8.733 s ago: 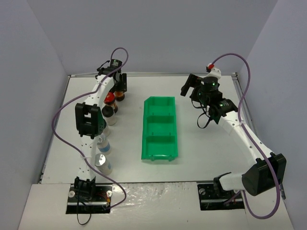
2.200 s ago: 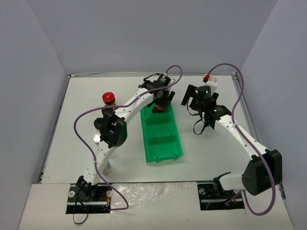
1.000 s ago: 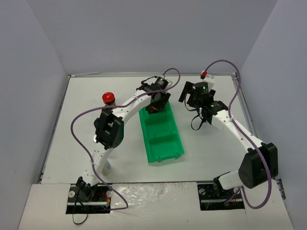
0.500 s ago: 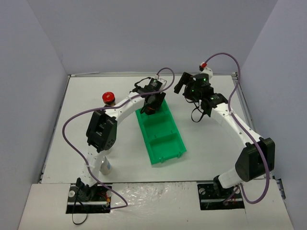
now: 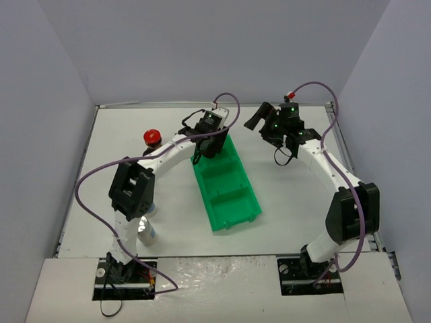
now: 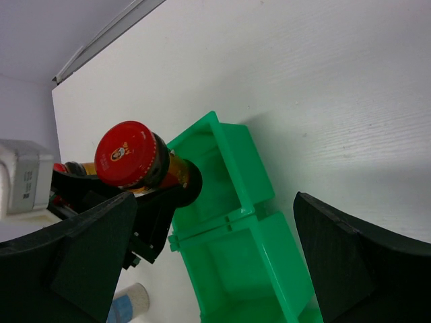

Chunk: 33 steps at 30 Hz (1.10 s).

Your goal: Organize the condiment bottles

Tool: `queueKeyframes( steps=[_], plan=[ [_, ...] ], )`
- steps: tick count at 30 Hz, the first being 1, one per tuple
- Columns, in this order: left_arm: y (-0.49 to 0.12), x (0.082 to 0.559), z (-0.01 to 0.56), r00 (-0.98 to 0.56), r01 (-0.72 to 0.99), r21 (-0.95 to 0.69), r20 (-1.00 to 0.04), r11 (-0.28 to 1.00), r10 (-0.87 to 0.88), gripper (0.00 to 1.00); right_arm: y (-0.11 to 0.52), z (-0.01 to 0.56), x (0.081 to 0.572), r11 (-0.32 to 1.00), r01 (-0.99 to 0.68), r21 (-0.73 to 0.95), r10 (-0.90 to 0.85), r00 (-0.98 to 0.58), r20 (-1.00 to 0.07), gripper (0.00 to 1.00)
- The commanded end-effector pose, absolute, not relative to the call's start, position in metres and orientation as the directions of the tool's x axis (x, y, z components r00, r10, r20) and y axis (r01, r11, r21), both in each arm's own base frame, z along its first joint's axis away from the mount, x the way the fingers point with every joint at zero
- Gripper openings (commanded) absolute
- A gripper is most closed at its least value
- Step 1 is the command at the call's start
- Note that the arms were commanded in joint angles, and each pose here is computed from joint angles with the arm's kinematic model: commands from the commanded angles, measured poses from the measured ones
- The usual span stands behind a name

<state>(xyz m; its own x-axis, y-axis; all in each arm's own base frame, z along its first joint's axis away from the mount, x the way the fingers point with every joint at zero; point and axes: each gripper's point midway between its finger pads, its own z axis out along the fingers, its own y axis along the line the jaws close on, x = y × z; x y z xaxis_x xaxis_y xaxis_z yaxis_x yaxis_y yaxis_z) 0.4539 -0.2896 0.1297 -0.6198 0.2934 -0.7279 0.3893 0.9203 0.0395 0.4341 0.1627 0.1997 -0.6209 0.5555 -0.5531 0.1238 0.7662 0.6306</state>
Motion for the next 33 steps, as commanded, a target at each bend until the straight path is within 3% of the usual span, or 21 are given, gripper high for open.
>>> queueKeyframes(
  steps=[1, 18, 25, 33],
  plan=[
    [-0.304, 0.482, 0.240, -0.381, 0.373, -0.072, -0.921, 0.925, 0.082, 0.00, 0.178, 0.240, 0.450, 0.694, 0.022, 0.720, 0.583, -0.605, -0.543, 1.00],
    [-0.330, 0.477, 0.174, -0.362, 0.450, -0.239, -0.929, 0.860, -0.068, 0.00, 0.182, 0.222, 0.447, 0.707, 0.006, 0.708, 0.541, -0.650, -0.534, 1.00],
    [-0.331, 0.469, 0.141, -0.395, 0.461, -0.238, -0.918, 0.855, -0.042, 0.00, 0.181, 0.217, 0.445, 0.714, -0.001, 0.700, 0.523, -0.664, -0.535, 1.00],
    [-0.340, 0.464, 0.090, -0.532, 0.496, -0.224, -0.842, 0.839, 0.090, 0.00, 0.179, 0.211, 0.445, 0.724, 0.010, 0.690, 0.520, -0.665, -0.537, 1.00]
  ],
)
